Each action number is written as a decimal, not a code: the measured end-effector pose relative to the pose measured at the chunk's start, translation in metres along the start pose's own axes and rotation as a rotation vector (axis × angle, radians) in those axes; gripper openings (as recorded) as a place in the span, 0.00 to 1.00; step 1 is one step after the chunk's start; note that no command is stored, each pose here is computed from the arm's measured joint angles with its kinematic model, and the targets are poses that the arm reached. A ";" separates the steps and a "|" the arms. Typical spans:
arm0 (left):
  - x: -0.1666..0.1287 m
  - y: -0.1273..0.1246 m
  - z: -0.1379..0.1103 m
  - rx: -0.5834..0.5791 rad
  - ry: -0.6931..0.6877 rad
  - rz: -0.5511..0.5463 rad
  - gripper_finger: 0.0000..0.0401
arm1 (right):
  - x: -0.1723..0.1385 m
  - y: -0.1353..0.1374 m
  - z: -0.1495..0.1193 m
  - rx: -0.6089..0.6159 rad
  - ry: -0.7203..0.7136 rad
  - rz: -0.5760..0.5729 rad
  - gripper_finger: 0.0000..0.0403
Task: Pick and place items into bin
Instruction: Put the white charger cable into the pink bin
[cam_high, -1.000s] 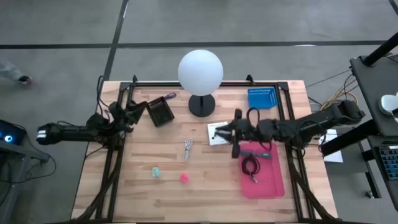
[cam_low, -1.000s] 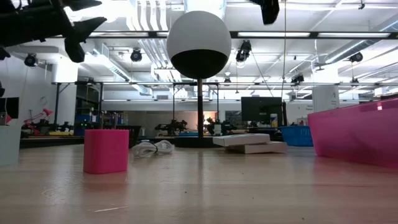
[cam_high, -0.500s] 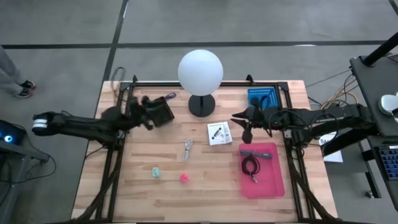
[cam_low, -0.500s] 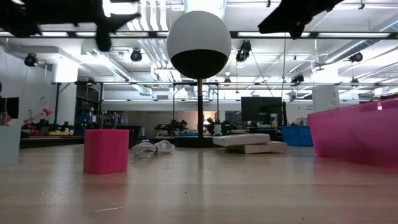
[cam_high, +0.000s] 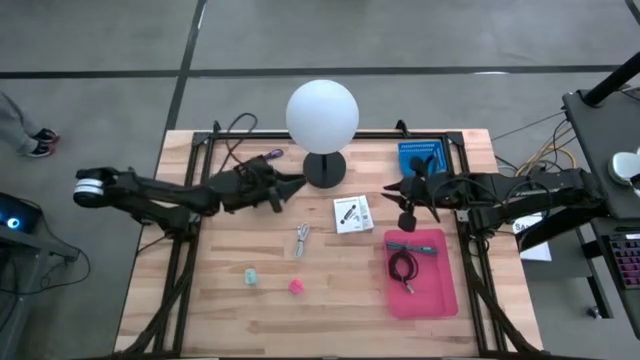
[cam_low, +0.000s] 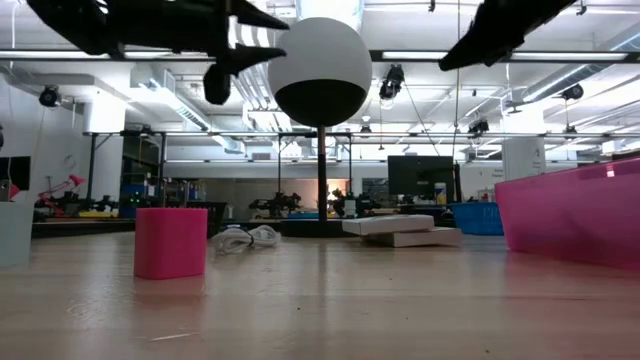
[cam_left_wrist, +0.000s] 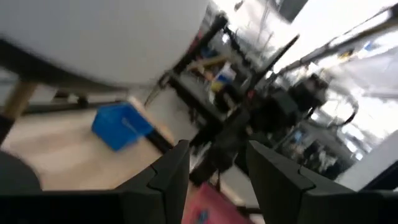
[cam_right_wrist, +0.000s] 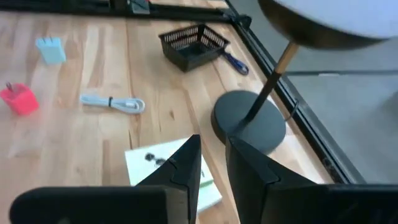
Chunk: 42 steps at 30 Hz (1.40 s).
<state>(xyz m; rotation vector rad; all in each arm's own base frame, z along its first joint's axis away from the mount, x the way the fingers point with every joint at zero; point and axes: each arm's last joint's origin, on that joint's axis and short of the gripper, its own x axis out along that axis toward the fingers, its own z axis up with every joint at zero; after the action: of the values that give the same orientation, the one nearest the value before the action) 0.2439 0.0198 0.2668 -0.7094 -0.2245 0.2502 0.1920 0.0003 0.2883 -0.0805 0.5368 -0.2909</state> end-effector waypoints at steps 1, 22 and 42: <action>0.004 -0.001 -0.001 0.003 0.026 0.002 0.36 | 0.000 0.000 -0.002 0.002 0.016 -0.001 0.16; 0.018 -0.029 -0.005 -0.150 0.597 0.420 0.36 | 0.000 -0.003 -0.008 0.039 0.079 -0.093 0.16; 0.040 0.000 -0.077 -0.317 0.800 0.715 0.36 | 0.000 -0.003 -0.009 0.039 0.080 -0.093 0.16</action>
<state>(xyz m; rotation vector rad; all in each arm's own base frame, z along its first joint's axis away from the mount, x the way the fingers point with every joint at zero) 0.3040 -0.0152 0.2146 -1.1336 0.7851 0.5920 0.1868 -0.0025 0.2815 -0.0564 0.6072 -0.3968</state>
